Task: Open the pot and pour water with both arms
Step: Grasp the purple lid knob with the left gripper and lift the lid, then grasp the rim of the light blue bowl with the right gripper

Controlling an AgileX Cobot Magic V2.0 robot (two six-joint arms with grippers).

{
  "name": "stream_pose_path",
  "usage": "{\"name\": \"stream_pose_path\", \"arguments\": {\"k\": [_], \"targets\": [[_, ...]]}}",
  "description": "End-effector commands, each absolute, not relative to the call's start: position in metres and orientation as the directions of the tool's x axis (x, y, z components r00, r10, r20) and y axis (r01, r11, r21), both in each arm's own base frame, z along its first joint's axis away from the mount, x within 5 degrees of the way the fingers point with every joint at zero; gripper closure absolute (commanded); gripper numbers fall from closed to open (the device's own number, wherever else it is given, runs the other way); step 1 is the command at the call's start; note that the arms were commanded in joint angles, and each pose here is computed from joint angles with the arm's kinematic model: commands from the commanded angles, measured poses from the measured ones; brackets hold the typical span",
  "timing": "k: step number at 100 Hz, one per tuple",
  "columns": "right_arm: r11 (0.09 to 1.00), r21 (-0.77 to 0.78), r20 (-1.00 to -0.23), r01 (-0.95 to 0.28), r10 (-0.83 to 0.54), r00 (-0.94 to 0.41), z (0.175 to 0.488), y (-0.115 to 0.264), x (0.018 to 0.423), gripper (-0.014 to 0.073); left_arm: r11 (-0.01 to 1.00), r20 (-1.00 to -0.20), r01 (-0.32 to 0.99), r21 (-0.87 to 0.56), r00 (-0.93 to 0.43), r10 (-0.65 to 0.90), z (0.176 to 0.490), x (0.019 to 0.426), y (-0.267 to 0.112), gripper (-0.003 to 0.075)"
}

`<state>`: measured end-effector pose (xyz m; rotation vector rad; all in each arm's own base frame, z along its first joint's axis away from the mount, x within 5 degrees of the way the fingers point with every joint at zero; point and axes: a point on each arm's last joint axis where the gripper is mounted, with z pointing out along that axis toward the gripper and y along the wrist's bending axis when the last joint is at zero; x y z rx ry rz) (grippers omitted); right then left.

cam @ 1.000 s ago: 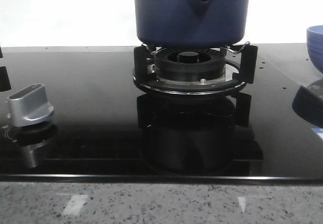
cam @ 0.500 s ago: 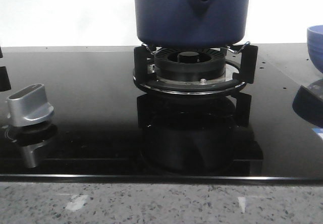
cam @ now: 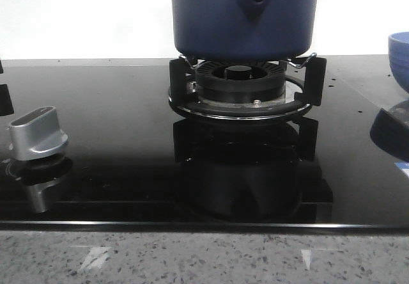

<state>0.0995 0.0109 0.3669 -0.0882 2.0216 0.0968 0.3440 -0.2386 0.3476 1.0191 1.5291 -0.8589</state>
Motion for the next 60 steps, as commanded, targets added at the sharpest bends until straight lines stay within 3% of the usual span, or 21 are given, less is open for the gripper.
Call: {"name": "stream_pose_path", "arguments": {"k": [1, 60], "targets": [[0.994, 0.013, -0.934, -0.107, -0.026, -0.357, 0.382, 0.011, 0.103, 0.0139, 0.378, -0.995, 0.926, 0.009, -0.028, 0.091, 0.379, 0.334, -0.237, 0.0237], [0.994, 0.013, -0.934, -0.107, -0.026, -0.357, 0.382, 0.011, 0.103, 0.0139, 0.379, -0.991, 0.925, 0.025, -0.029, 0.134, 0.369, 0.339, -0.239, 0.0239]]}}
